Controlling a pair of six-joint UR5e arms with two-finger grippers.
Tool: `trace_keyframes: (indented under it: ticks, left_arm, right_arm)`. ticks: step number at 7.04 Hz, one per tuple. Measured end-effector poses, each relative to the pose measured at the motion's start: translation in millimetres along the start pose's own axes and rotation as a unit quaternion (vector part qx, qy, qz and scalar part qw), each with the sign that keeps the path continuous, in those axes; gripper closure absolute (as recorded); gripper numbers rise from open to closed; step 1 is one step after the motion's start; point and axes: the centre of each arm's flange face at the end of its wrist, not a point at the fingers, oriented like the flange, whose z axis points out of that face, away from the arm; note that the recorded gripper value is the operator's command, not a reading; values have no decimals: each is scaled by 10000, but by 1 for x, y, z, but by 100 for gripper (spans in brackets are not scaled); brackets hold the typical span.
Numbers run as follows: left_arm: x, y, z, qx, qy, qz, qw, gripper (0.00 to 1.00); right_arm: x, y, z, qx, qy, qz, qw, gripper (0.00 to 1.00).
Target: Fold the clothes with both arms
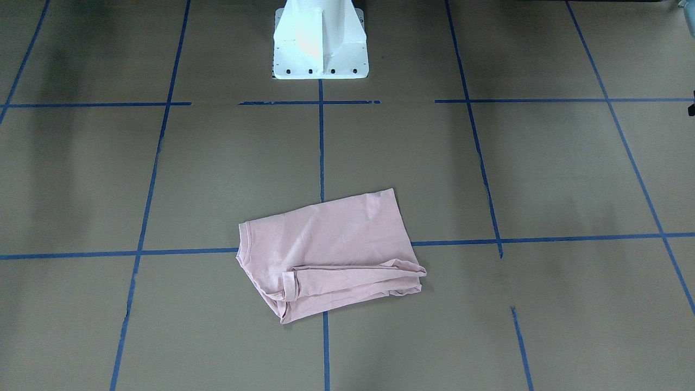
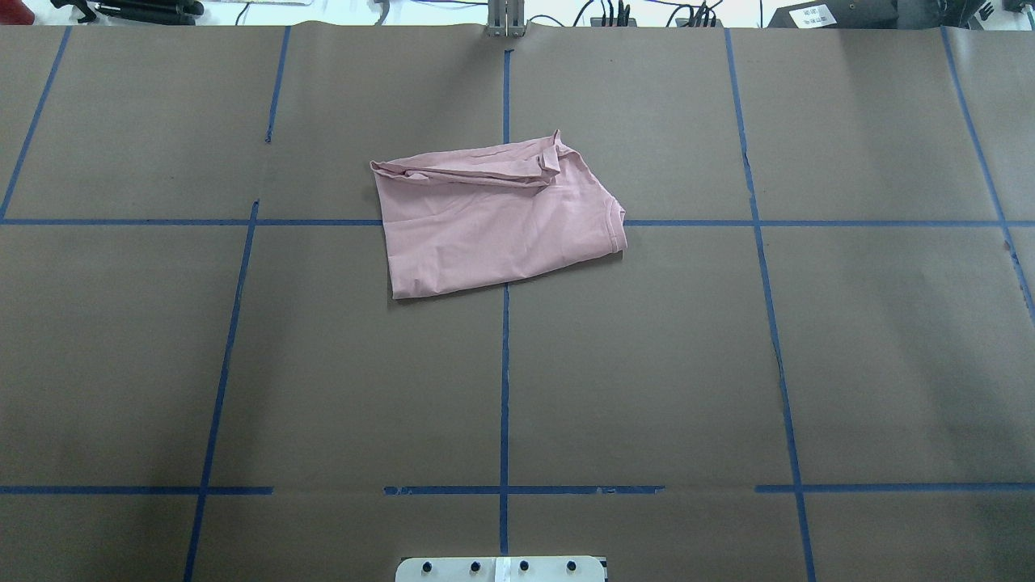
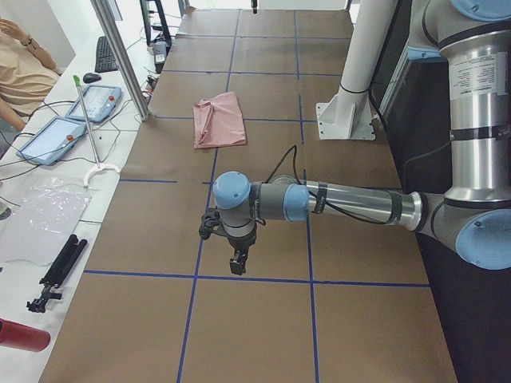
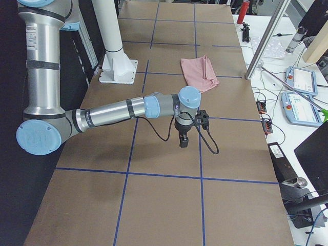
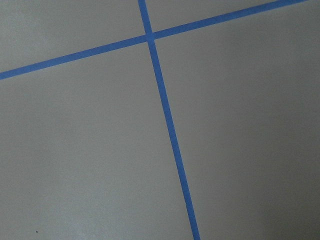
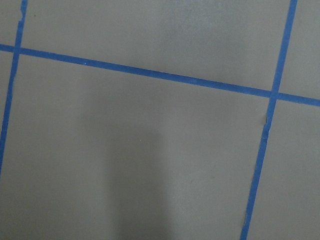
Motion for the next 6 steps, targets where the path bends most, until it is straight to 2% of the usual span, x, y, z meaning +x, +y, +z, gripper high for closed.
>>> trace_keyframes:
  ticks: [3,6]
  left_arm:
    - [-2,2,2,-7,82,-84,9999,0]
    - [-10,5,-5,63,68,-374,9993,0]
  right_arm:
    - [0,0,0,-2,-26,63,10000,0]
    - [1,2,-1,9,67,90,9999,0]
